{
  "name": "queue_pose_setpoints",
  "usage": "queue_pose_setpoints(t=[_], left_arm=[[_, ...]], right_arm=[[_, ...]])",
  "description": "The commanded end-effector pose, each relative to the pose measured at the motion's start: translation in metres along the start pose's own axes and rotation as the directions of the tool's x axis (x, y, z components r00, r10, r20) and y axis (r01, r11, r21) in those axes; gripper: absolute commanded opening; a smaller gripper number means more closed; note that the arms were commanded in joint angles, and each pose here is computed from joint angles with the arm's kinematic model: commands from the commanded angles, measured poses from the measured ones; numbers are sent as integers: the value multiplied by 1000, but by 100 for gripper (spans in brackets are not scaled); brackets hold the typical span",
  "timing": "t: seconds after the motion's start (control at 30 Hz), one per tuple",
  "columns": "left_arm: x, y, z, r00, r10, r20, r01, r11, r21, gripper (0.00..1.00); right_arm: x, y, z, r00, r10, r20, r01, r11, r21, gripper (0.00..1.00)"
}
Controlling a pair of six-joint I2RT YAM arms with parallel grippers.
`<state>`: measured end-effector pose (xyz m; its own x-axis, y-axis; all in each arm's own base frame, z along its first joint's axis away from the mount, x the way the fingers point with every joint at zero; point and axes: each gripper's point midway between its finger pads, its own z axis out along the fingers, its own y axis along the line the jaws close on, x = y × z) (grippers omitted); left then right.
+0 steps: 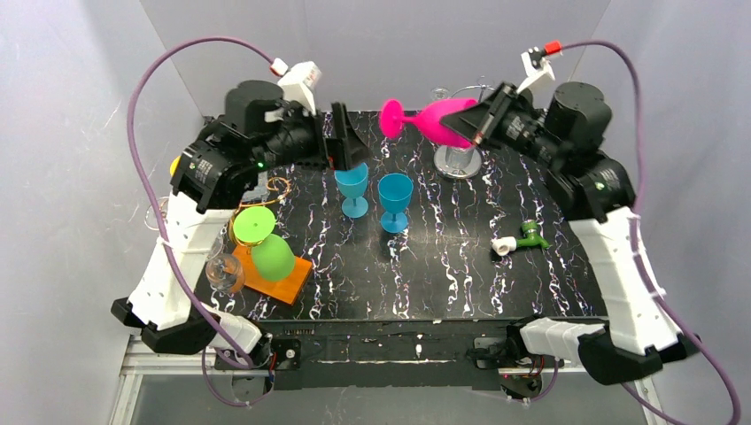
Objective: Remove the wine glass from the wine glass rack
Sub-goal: Place the wine glass at the center of the board.
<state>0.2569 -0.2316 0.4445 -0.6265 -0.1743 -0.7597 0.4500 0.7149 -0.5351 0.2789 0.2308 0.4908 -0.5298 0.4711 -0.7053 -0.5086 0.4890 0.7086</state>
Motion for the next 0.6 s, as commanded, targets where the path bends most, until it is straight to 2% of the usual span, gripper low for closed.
queue_pose_setpoints(t=[0.0, 0.23, 0.37, 0.47, 0.57], left_arm=[[23, 24, -9, 972, 229, -52, -235, 951, -202, 98], [45, 24, -13, 918, 382, -106, -397, 875, -279, 98], [47, 35, -25, 916, 387, -107, -400, 857, -325, 98], [48, 46, -38, 912, 397, -107, -408, 838, -362, 98], [43, 57, -54, 911, 400, -99, -402, 812, -422, 98]], right_arm=[[40, -68, -59, 982, -77, -173, 137, 920, 367, 1], [89, -130, -79, 924, -41, -380, 249, 820, 516, 1], [128, -161, -68, 879, -35, -475, 316, 789, 526, 1], [149, -178, -58, 833, -77, -548, 426, 722, 545, 1], [164, -197, -49, 805, -89, -586, 479, 682, 553, 1]])
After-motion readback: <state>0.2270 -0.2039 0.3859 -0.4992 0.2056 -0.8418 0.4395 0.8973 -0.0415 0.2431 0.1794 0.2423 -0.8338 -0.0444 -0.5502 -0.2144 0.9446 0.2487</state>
